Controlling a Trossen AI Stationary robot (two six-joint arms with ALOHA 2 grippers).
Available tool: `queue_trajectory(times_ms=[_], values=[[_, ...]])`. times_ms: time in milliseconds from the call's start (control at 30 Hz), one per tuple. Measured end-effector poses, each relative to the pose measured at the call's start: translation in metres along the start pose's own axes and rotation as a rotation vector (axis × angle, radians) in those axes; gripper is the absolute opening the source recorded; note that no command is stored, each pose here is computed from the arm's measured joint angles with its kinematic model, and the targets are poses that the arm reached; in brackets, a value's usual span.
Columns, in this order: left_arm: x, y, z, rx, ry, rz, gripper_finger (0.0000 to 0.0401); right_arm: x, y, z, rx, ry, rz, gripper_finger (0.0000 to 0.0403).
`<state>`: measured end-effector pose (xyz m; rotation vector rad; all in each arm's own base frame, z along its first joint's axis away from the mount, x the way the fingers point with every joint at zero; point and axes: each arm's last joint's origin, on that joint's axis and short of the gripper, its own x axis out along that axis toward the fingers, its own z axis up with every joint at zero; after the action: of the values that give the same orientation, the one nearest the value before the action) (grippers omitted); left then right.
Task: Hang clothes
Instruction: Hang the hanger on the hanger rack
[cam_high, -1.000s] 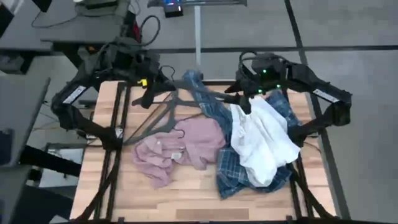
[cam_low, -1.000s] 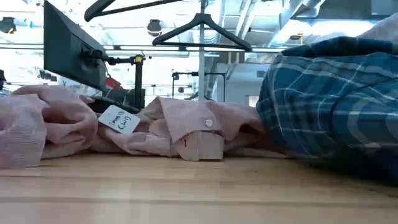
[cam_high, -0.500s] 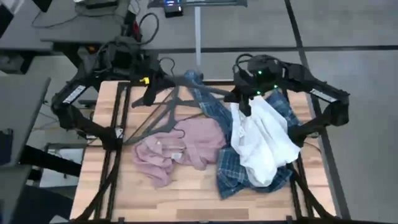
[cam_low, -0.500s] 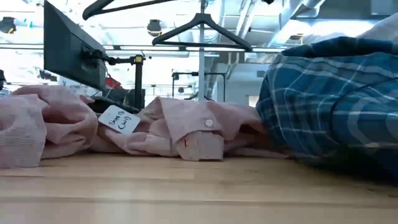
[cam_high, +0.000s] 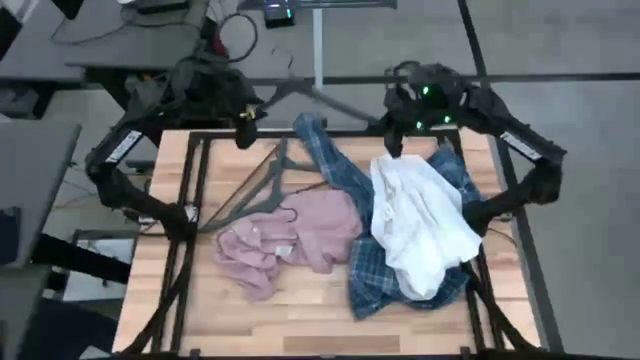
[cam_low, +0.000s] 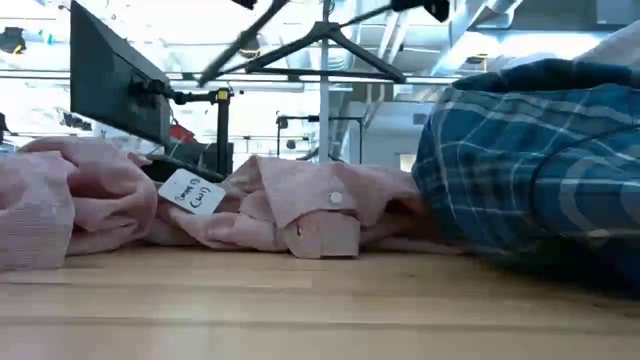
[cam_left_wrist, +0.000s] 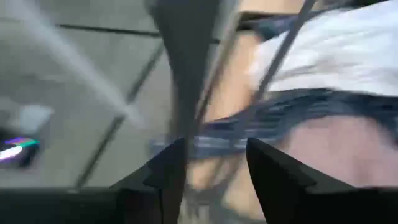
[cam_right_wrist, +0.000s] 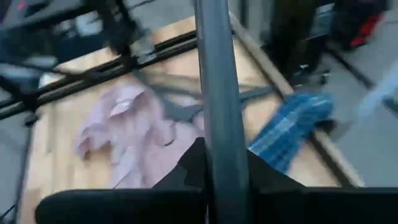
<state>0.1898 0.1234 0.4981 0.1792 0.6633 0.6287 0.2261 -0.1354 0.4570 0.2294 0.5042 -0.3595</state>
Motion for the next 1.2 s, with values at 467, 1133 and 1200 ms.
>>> queue_trajectory(times_ms=[467,1133,1200], values=[[0.002,0.017,-0.009,-0.037,0.044,0.012,0.0151,-0.017,-0.105,0.024,-0.041,-0.322,-0.023,0.0020],[0.003,0.022,-0.009,-0.172,0.031,0.037,0.0151,0.058,-0.185,0.022,-0.079,-0.425,0.092,0.0020],[0.003,0.022,-0.009,-0.179,0.031,0.036,0.0151,0.065,-0.189,0.021,-0.082,-0.427,0.095,0.0020]])
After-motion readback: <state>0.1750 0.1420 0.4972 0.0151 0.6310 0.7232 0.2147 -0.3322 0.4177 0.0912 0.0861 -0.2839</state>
